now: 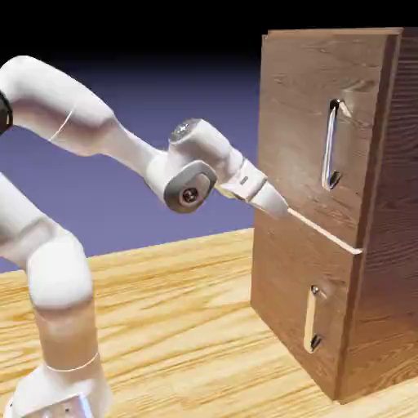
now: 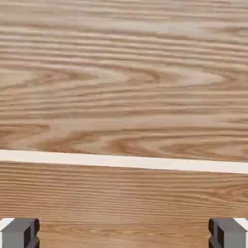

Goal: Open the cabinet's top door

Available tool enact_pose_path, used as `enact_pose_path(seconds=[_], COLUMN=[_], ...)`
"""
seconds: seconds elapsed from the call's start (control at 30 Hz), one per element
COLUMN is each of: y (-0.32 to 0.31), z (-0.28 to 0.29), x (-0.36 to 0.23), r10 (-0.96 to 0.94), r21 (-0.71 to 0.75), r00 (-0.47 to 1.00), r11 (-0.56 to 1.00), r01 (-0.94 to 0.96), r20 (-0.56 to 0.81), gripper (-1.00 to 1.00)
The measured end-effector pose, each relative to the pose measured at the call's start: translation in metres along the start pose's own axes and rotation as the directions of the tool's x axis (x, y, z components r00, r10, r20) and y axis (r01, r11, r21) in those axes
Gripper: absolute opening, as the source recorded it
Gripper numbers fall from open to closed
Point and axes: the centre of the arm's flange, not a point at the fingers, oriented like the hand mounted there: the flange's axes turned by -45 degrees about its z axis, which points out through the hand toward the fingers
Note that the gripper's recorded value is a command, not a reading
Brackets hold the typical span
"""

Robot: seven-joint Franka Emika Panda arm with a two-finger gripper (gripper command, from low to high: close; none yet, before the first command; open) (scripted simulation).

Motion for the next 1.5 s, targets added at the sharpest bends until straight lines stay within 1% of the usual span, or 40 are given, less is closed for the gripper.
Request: enact_pose_path(seconds=[0.33,0.7,1.1,1.5], y=[-0.003,0.006,0.037,0.089], z=[-0.046,-0.093,-0.127,-0.136], x=[0.042,0.066,0.069,0.055], r10=[-0.025,-0.034,-0.025,-0.001], r21=[-0.009,-0.011,-0.002,0.014], r00=[0.984,0.935,0.862,0.793], r11=[1.0,0.999,1.0,1.0], r01=[0.023,0.032,0.028,0.012], r20=[-0.176,-0.353,-0.506,-0.609], gripper=[0.0,0.0,0.0,0.0])
